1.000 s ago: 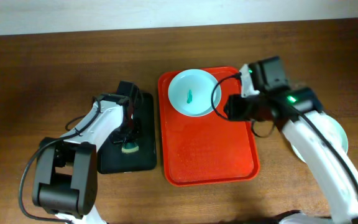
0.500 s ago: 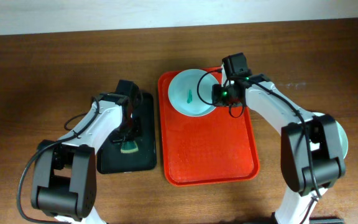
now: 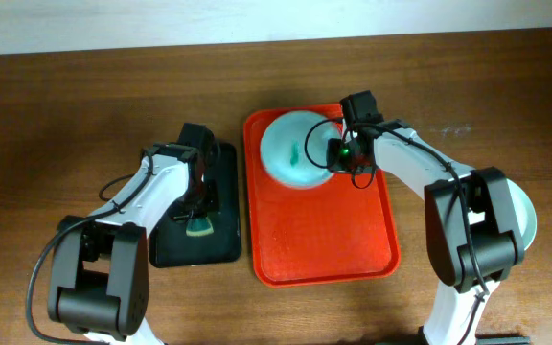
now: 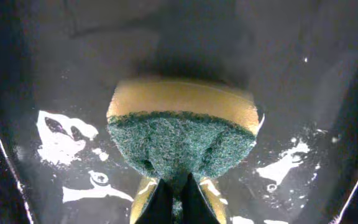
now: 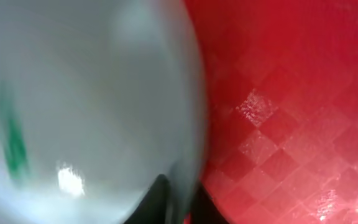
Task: Clean dirty plates on tray and stack at the side
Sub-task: 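Grasp the back pale green plate rim with right gripper and drag it forward, then dip the sponge on the black tray with the left gripper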
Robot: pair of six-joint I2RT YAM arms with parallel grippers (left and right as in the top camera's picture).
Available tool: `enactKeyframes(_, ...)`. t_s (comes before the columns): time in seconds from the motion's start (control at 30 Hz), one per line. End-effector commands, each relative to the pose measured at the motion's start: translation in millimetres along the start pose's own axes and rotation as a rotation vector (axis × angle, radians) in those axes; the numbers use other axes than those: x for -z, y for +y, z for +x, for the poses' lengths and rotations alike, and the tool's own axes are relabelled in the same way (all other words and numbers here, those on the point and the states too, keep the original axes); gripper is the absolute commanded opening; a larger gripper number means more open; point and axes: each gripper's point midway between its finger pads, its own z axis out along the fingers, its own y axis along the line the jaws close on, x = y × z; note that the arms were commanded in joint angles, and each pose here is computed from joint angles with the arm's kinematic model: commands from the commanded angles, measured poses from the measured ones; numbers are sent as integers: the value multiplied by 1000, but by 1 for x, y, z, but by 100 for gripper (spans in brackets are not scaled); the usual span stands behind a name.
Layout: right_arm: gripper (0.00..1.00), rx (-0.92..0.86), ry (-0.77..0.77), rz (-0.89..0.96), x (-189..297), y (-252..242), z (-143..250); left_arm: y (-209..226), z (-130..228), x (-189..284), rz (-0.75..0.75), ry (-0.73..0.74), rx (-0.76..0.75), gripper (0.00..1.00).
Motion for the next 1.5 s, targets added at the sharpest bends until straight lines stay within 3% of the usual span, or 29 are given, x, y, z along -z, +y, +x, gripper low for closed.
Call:
enactKeyframes(0.0, 4, -37, 69, 18, 0, -7, 19, 0, -8, 13, 11, -38, 10, 0)
enactKeyframes(0.17, 4, -105, 174, 70, 33, -13, 49, 0, -8, 13, 11, -38, 10, 0)
enactKeyframes(0.33, 7, -272, 359, 228, 62, -38, 105, 0, -8, 13, 11, -38, 10, 0)
enactKeyframes(0.4, 33, -299, 392, 215, 57, -37, 116, 0, -8, 13, 11, -38, 10, 0)
enactKeyframes(0.43, 37, -301, 396, 205, 55, -37, 119, 0, -8, 13, 10, -38, 10, 0)
enactKeyframes(0.57, 39, -266, 329, 159, 63, -33, 101, 0, -8, 13, 10, -39, 10, 7)
enactKeyframes(0.6, 39, -239, 289, 132, 72, -30, 91, 0, -8, 13, 10, -39, 10, 14)
enactKeyframes(0.77, 43, -70, 27, 11, 153, -9, 56, -1, -14, 8, 15, -75, 13, 35)
enactKeyframes(0.9, 50, -31, -64, -6, 205, -8, 69, -2, -15, -3, 25, -99, 14, 23)
enactKeyframes(0.97, 51, -33, -52, -1, 214, -10, 80, -2, -14, -8, 27, -104, 15, 0)
enactKeyframes(1.13, 46, -48, 39, 52, 216, -22, 106, -4, -18, 10, 32, -106, -49, 0)
enactKeyframes(1.17, 46, -48, 42, 53, 215, -23, 107, -3, -20, 20, 32, -109, -53, 1)
enactKeyframes(1.3, 46, -51, 39, 52, 215, -22, 106, -3, -29, 44, 40, -150, -47, 34)
enactKeyframes(1.47, 46, -51, 38, 52, 215, -22, 106, 7, -33, 26, -39, -145, -45, 35)
